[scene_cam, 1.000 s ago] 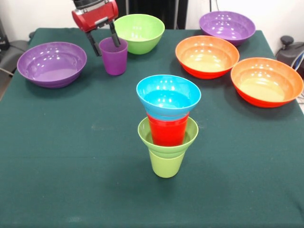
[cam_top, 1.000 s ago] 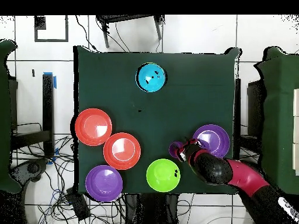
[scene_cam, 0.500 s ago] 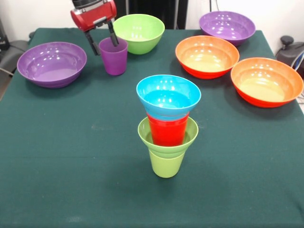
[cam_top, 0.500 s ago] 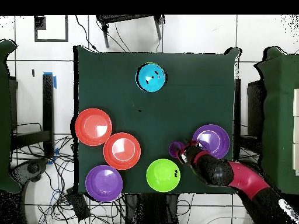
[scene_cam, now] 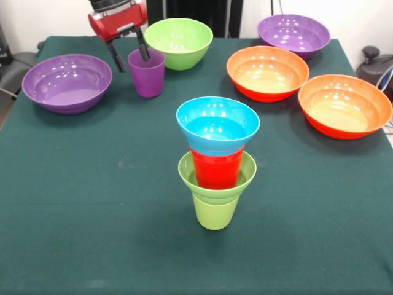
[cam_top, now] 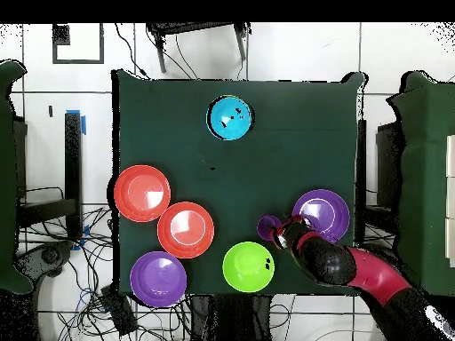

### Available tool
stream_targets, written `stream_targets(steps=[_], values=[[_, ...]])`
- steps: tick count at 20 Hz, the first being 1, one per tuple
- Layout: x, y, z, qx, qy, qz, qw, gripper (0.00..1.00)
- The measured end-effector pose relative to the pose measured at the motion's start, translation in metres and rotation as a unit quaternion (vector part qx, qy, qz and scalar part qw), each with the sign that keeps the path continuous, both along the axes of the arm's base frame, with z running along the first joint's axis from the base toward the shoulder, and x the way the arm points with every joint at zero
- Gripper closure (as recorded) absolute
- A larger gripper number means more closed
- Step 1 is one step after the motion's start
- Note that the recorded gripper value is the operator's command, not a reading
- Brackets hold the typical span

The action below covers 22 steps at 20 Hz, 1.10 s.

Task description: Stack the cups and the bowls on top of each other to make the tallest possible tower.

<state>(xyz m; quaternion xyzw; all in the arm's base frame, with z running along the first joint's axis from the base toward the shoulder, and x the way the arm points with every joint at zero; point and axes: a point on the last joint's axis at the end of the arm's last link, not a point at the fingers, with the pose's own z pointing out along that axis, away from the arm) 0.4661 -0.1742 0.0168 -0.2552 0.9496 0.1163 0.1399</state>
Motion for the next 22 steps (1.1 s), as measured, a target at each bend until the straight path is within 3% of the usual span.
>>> stream_targets(steps=[12,22], values=[[0.003,-0.002,-0.002,-0.003,-0.004,-0.003,1.0000,0.00],[0.006,-0.006,-0.014,-0.018,-0.018,0.006,0.9996,0.00]])
